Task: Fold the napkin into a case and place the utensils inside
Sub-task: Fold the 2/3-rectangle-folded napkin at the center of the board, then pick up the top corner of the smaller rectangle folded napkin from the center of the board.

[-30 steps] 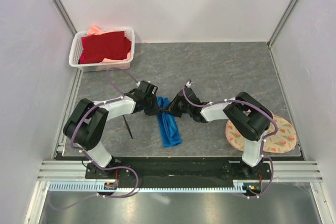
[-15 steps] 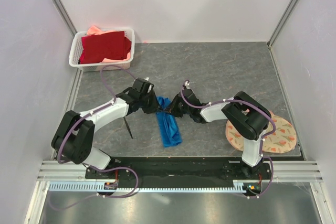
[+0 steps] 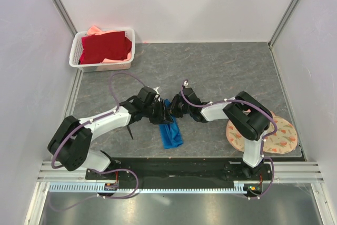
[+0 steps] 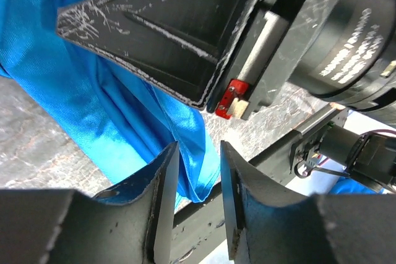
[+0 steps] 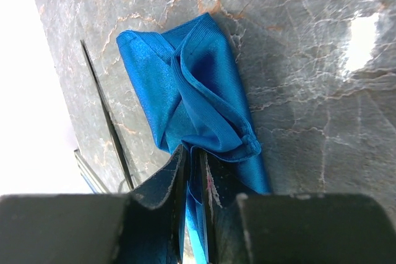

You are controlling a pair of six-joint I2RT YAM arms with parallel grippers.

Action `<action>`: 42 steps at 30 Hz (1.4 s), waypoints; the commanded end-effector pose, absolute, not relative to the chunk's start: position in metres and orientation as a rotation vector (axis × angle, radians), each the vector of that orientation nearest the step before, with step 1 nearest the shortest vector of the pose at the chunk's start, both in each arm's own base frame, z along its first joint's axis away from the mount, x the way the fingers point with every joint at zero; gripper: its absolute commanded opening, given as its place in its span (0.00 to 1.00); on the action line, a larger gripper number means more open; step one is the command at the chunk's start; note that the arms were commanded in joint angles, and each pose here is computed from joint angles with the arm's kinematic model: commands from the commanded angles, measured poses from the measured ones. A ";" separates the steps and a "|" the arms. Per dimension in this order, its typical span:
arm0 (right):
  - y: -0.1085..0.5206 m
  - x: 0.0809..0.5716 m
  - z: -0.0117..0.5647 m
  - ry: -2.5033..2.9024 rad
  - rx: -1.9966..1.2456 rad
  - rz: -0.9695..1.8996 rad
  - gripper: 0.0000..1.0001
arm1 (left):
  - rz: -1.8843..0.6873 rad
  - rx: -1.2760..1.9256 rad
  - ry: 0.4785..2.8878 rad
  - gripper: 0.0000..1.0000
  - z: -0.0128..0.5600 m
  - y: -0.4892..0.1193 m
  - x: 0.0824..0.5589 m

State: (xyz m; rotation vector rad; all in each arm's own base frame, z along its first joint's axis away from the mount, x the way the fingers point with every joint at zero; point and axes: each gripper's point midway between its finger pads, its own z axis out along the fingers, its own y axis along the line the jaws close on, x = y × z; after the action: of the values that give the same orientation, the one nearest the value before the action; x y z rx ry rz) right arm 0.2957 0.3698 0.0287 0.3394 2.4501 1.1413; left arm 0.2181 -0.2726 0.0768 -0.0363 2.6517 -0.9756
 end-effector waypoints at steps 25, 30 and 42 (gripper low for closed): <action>0.351 0.297 0.088 2.449 -0.108 1.072 0.63 | -0.825 -0.244 2.791 0.11 0.031 -0.245 0.182; 0.345 0.288 0.083 2.468 -0.147 1.055 0.64 | -0.868 -0.267 2.757 0.11 0.034 -0.246 0.179; 0.367 0.301 0.078 2.430 -0.212 1.094 0.66 | -0.882 -0.252 2.755 0.10 0.034 -0.246 0.176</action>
State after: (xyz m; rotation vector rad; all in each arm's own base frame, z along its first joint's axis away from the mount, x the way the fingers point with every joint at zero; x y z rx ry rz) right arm 0.2920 0.3502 0.0598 -0.1450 2.4999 1.0500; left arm 0.1675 -0.2397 0.0247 -0.2288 2.8092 -0.8460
